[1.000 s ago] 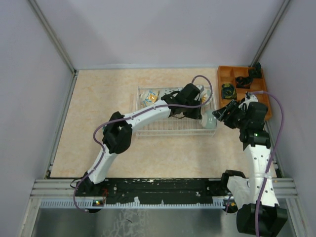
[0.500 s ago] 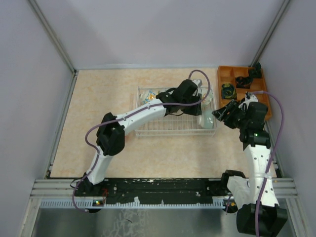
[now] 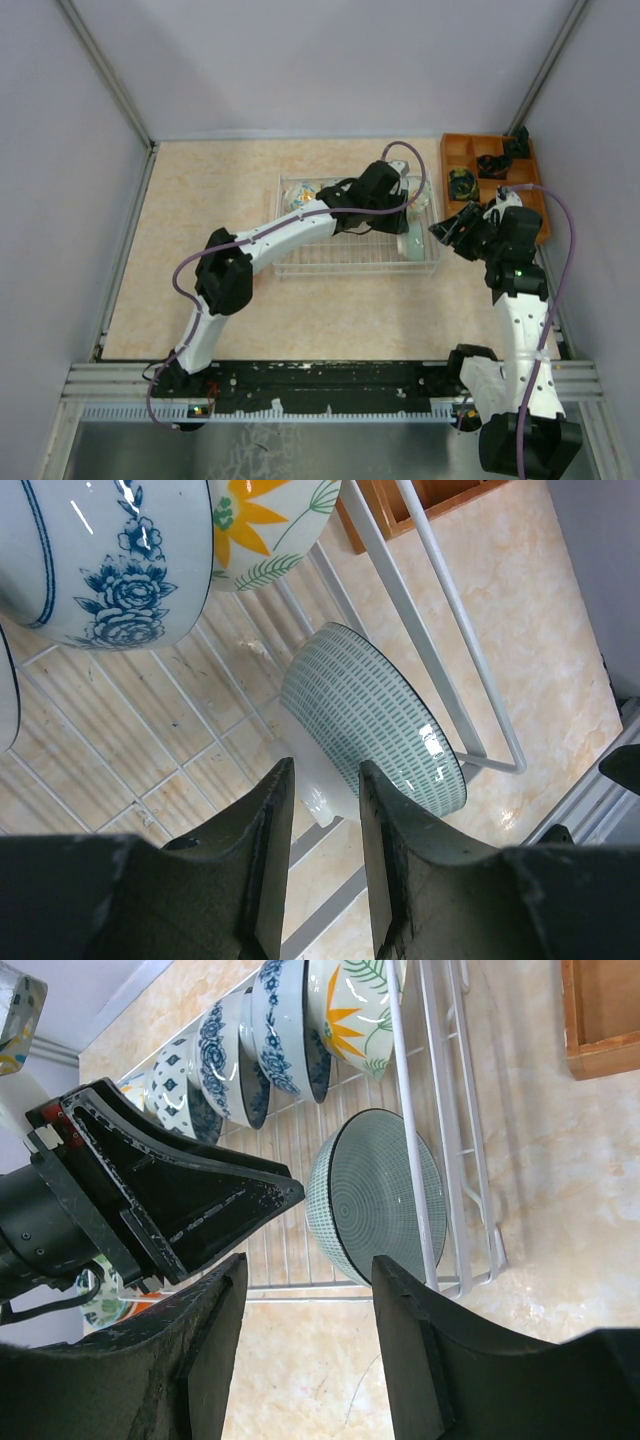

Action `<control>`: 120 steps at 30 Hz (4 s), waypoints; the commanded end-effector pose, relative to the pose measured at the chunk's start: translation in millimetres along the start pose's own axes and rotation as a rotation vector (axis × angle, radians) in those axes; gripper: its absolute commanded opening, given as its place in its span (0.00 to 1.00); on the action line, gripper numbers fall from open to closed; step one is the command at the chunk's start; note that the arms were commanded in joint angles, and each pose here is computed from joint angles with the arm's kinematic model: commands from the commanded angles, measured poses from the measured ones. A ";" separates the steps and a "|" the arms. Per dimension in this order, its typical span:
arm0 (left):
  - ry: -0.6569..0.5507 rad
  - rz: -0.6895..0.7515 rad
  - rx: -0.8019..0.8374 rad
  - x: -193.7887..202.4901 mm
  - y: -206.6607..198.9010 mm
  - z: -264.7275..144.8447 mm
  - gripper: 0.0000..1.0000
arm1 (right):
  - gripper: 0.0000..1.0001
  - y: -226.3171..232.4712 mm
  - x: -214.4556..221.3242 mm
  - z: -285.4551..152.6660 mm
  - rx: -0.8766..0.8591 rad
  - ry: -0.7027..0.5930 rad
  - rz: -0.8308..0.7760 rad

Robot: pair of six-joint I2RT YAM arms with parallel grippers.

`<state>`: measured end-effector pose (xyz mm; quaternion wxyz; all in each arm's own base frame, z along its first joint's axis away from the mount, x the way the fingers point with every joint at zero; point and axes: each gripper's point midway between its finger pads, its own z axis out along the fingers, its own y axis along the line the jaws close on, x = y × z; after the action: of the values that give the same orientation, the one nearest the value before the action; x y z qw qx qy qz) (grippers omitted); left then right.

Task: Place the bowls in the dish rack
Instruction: Place the bowl in the dish rack, then adjust the bowl in the dish rack.

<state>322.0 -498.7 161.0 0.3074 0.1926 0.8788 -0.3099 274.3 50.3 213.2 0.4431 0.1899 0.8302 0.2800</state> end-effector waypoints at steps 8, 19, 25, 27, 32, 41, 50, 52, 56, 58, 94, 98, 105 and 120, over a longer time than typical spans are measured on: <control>-0.011 0.002 0.024 -3.4 -6.2 -0.9 0.38 | 0.52 16.1 -16.5 -1.6 -0.070 -0.047 -0.041; -0.013 -0.002 0.022 -3.0 -4.5 -1.3 0.38 | 0.46 32.8 2.8 32.8 -0.106 0.107 -0.101; -0.010 -0.001 0.020 0.0 -3.1 -1.0 0.37 | 0.45 29.5 4.6 39.4 -0.061 0.108 -0.131; -0.010 -0.004 0.017 0.3 -1.0 -0.8 0.37 | 0.45 28.7 2.4 37.3 -0.045 0.102 -0.145; -0.008 -0.003 0.014 0.7 1.3 0.2 0.37 | 0.45 28.7 -4.0 31.0 -0.017 0.072 -0.176; -0.025 -0.005 0.018 -3.0 0.6 -5.2 0.37 | 0.45 18.9 2.9 34.0 0.012 0.085 -0.185; -0.038 -0.008 0.019 -7.3 -0.3 -9.8 0.37 | 0.45 14.8 4.7 35.1 0.026 0.089 -0.186; -0.040 -0.008 0.019 -8.0 -0.5 -10.7 0.38 | 0.46 14.2 4.6 34.7 0.030 0.088 -0.189; -0.048 -0.007 0.018 -9.9 -0.7 -13.1 0.39 | 0.46 15.1 2.3 32.4 0.032 0.074 -0.192; -0.048 -0.007 0.016 -10.4 0.0 -12.6 0.39 | 0.46 14.5 2.7 33.0 0.033 0.078 -0.192; -0.049 -0.018 -0.004 -9.6 12.7 -17.2 0.40 | 0.02 9.2 37.2 61.9 0.010 0.211 -0.197; -0.058 -0.021 -0.016 -11.7 17.9 -23.5 0.40 | 0.00 18.6 35.0 61.1 -0.032 0.202 -0.194; -0.097 -0.028 -0.046 -19.5 31.8 -48.0 0.40 | 0.00 47.9 32.9 61.7 -0.182 0.196 -0.158; -0.043 -0.054 -0.091 6.9 55.0 -40.7 0.39 | 0.00 58.0 60.3 72.1 -0.330 0.251 -0.018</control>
<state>325.1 -431.2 163.0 0.3242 0.1529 0.8890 -0.2851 300.9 136.7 157.0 0.3436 0.0930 0.8522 0.3835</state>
